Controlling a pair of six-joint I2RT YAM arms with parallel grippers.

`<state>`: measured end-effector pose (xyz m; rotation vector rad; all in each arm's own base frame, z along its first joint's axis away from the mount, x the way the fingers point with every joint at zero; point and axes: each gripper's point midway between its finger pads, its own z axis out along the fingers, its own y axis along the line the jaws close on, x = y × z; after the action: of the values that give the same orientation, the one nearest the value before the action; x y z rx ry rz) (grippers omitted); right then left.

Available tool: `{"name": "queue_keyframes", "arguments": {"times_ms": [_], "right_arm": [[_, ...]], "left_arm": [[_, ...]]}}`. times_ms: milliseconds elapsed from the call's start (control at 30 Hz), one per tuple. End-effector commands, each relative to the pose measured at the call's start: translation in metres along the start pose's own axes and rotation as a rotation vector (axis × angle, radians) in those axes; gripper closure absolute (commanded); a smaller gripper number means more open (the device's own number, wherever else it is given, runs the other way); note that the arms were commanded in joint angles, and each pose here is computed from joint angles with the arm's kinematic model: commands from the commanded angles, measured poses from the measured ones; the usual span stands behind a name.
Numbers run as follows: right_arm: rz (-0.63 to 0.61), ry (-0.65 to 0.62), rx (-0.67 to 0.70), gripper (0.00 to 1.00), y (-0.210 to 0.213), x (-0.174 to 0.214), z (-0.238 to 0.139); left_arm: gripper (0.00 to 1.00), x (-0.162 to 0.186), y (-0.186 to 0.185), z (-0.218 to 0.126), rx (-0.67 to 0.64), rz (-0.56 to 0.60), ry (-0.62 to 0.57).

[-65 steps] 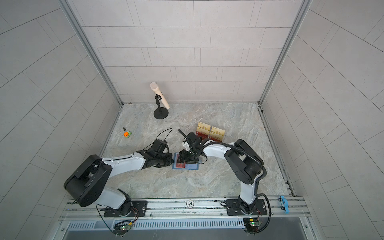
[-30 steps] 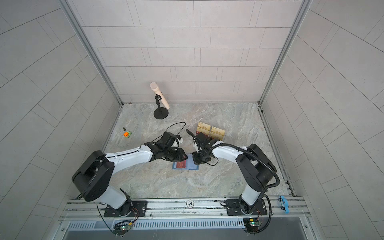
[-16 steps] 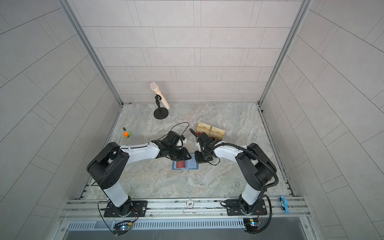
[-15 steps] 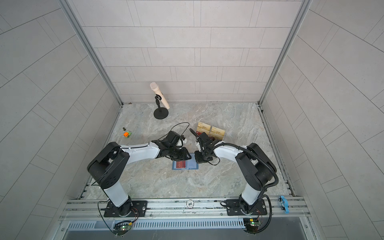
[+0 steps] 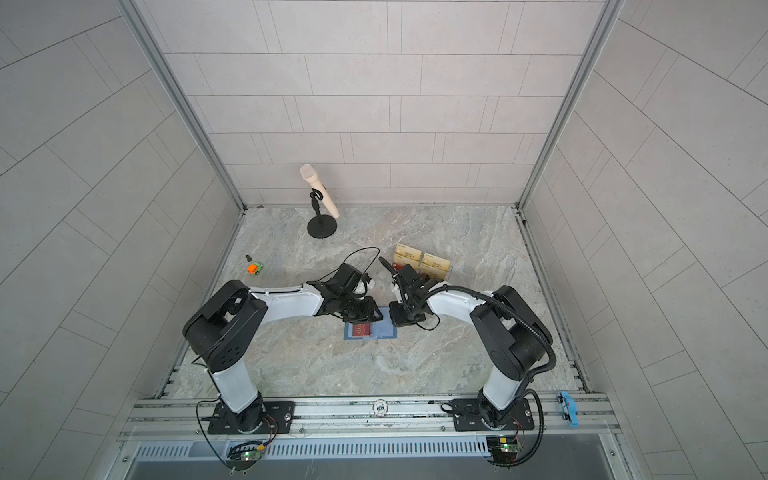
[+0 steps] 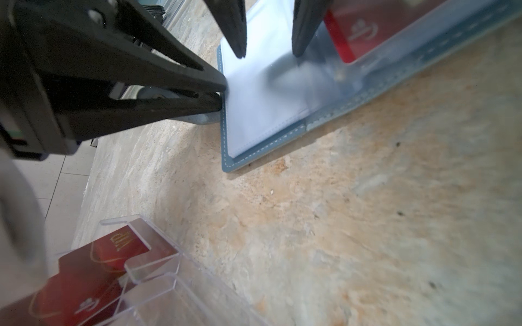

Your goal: Put the credit cards into the card holder

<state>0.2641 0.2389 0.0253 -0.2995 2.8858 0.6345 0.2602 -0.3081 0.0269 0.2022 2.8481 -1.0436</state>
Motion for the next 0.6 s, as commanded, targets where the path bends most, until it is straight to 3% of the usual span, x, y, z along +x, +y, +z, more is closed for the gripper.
{"name": "queue_keyframes", "arguments": {"times_ms": [0,567], "right_arm": [[-0.005,0.026,0.022,0.84,-0.0052,0.0036,0.0067],[-0.002,0.023,0.021,0.85,-0.0049,0.0035,0.0057]], "left_arm": [[0.67,-0.0014,0.0054,0.0015,-0.012,-0.013,-0.001],[0.61,-0.0013,0.0054,0.0005,0.036,-0.055,-0.020]]}}
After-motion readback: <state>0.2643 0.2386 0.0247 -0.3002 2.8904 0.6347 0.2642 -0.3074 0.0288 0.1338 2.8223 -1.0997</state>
